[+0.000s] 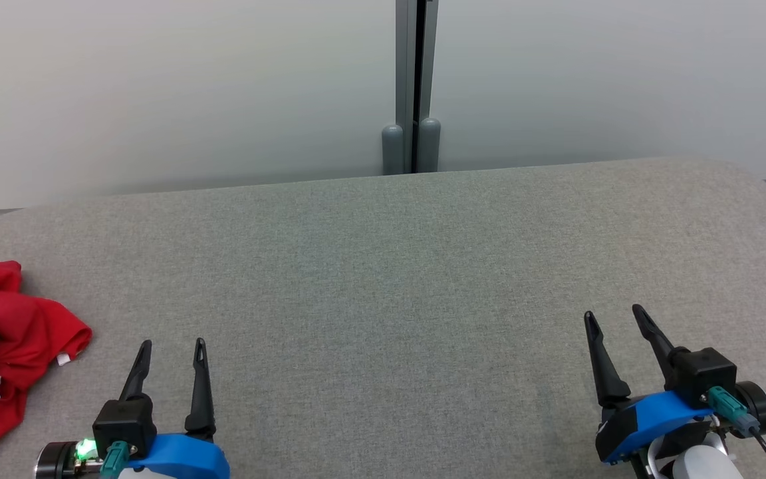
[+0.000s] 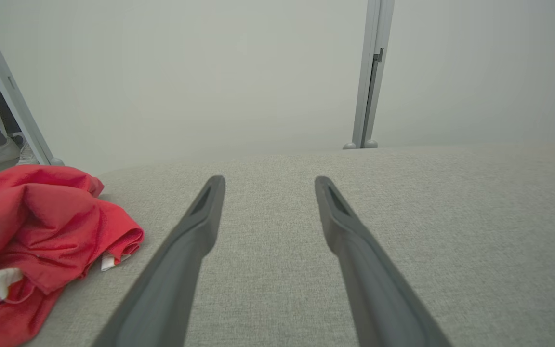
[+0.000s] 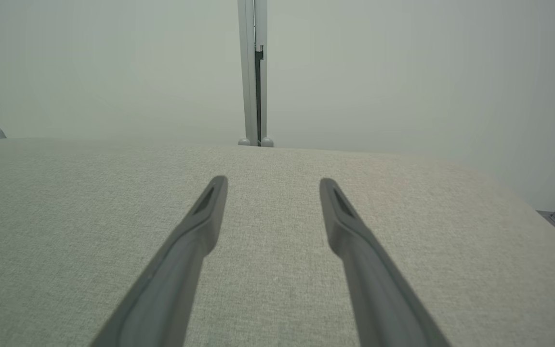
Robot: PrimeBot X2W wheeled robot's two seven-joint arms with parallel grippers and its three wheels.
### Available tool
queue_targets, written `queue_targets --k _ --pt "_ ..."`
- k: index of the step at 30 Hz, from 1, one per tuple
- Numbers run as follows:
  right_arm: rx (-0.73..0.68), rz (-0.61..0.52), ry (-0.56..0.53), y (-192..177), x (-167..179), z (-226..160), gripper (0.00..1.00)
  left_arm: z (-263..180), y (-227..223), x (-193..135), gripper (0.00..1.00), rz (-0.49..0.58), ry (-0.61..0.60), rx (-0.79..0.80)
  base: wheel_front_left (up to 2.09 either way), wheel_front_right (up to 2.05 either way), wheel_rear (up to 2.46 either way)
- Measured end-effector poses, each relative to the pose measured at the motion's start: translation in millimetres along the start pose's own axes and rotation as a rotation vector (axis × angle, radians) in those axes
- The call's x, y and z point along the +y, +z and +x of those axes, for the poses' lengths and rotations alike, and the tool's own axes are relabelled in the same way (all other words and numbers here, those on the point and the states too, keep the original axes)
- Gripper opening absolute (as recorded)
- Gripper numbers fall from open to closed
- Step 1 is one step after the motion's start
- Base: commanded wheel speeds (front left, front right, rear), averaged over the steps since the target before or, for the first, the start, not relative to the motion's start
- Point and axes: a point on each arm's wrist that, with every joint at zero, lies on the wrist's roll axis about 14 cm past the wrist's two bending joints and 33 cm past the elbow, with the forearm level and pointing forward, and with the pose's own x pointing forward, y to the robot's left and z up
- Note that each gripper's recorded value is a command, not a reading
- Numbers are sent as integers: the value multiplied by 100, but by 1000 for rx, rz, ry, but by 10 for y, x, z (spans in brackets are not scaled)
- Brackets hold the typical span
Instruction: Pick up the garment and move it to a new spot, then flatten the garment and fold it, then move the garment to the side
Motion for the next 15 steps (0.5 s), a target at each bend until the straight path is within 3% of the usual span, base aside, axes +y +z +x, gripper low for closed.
queue_targets --k 8,15 --pt "1 3 12 -2 44 16 100 -17 7 35 100 -1 13 -2 0 0 0" --pt "-15 7 90 49 314 148 100 -148 28 243 100 -5 79 -11 0 0 0"
